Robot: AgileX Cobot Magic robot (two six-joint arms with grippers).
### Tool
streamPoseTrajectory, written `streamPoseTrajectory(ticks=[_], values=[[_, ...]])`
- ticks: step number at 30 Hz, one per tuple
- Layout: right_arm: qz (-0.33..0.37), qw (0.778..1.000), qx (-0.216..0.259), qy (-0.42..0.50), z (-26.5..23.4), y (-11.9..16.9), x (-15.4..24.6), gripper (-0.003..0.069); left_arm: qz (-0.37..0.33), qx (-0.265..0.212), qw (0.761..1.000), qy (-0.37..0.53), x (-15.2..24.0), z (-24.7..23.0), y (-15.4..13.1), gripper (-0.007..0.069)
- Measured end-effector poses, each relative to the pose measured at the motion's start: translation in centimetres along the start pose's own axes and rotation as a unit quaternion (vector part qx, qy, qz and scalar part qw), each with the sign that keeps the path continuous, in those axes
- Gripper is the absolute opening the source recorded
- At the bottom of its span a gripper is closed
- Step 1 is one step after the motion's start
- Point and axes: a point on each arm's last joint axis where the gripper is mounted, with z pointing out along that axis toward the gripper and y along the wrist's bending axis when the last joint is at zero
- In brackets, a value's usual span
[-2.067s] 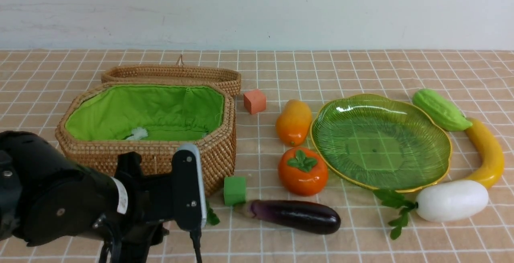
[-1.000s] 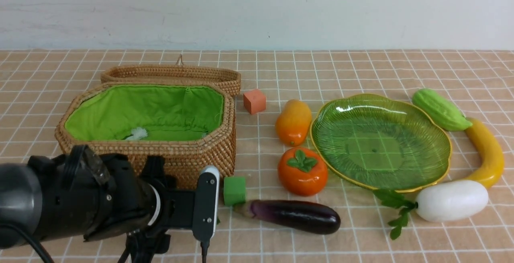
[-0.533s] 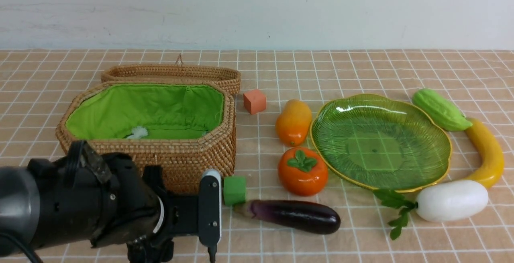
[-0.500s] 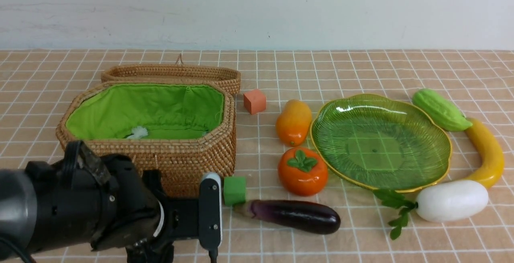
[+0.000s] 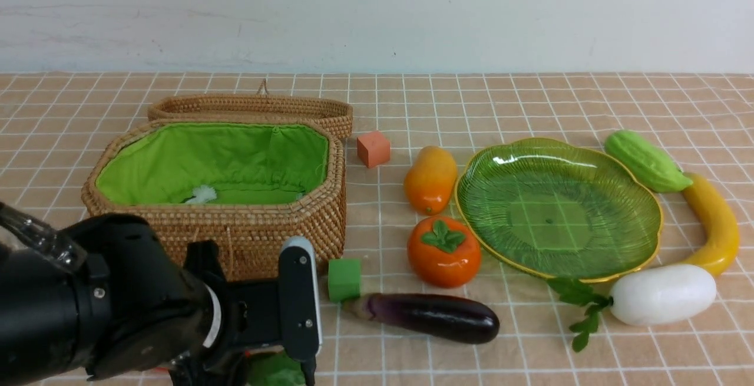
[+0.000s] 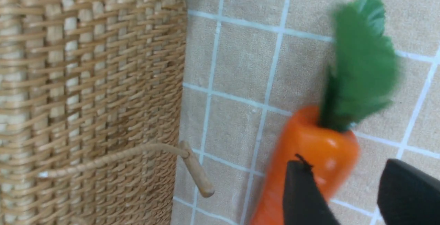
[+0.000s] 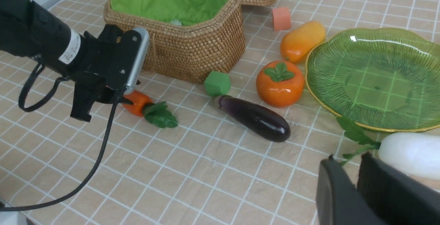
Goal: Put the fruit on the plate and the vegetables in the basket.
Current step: Use the left arm to grab a carrot and put it into the left basket
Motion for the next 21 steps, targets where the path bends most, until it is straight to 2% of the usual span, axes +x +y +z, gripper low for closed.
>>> streamPoseTrajectory(ticks=[4,8,12,15,17,21], values=[[0.000,1.000,0.000,0.000,0.0,0.0,0.0,0.0120,0.008,0.011,1.000,0.027,0.4,2.0,0.2,0.0419],[0.000,1.000,0.000,0.001,0.0,0.0,0.0,0.0122,0.011,0.034,0.998,0.059,1.0,3.8,0.1,0.0458],[0.000,1.000,-0.001,0.003,0.0,0.0,0.1,0.0123,0.056,0.055,0.995,0.068,0.9,5.2,-0.4,0.0450],[0.000,1.000,-0.001,0.003,0.0,0.0,0.1,0.0123,0.089,0.065,0.991,0.071,0.9,5.7,-0.5,0.0407],[0.000,1.000,-0.001,0.003,0.0,0.0,0.1,0.0123,0.097,0.065,0.991,0.071,0.8,5.7,-0.5,0.0384],[0.000,1.000,-0.001,0.003,0.0,0.0,0.1,0.0123,0.095,0.064,0.991,0.069,0.8,5.6,-0.4,0.0384]])
